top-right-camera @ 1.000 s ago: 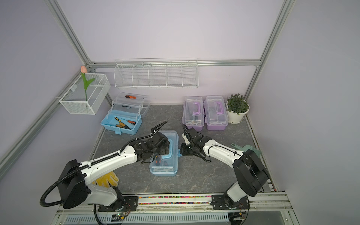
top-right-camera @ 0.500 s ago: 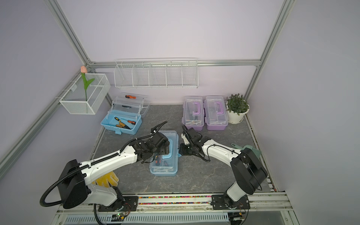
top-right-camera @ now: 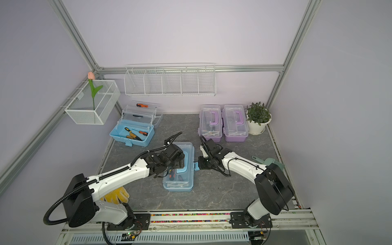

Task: Close toolboxes
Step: Fasten the toolbox latch on the toolbox.

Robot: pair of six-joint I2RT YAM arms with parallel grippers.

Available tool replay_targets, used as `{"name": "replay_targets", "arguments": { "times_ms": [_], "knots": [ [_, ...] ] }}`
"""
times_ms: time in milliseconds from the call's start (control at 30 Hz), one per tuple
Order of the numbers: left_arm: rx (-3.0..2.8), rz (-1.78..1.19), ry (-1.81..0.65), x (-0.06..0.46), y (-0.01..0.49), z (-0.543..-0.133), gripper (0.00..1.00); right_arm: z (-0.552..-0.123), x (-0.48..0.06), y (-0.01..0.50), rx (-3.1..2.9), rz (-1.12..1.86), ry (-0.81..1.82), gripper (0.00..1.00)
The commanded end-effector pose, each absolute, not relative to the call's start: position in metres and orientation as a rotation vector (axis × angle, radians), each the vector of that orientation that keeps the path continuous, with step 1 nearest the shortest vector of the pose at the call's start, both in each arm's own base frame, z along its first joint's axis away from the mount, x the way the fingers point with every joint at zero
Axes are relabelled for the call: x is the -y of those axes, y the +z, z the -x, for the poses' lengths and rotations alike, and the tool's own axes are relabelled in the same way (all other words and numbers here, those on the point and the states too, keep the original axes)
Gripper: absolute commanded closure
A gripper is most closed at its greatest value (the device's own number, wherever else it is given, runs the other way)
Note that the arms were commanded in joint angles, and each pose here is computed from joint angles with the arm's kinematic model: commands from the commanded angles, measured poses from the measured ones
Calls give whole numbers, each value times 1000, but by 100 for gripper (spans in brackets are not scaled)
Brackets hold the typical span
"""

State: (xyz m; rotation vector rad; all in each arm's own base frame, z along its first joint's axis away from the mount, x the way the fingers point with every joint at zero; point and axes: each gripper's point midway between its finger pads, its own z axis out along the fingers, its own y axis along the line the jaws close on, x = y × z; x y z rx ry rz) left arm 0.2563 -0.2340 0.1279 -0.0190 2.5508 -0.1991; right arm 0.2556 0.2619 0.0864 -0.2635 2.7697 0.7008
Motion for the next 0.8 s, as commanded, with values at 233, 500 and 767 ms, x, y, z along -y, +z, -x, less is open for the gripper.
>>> {"name": "replay_targets", "arguments": {
  "times_ms": [233, 500, 767],
  "knots": [
    [-2699, -87, -89, 223, 96, -229, 6, -251, -272, 120, -2685, 331, 835, 83],
    [-2699, -84, -92, 223, 96, -229, 6, -248, -285, 127, -2621, 294, 1045, 64],
    [-2701, -82, -90, 221, 95, -228, 6, -244, -293, 134, -2557, 272, 1204, 64]
  ]
}}
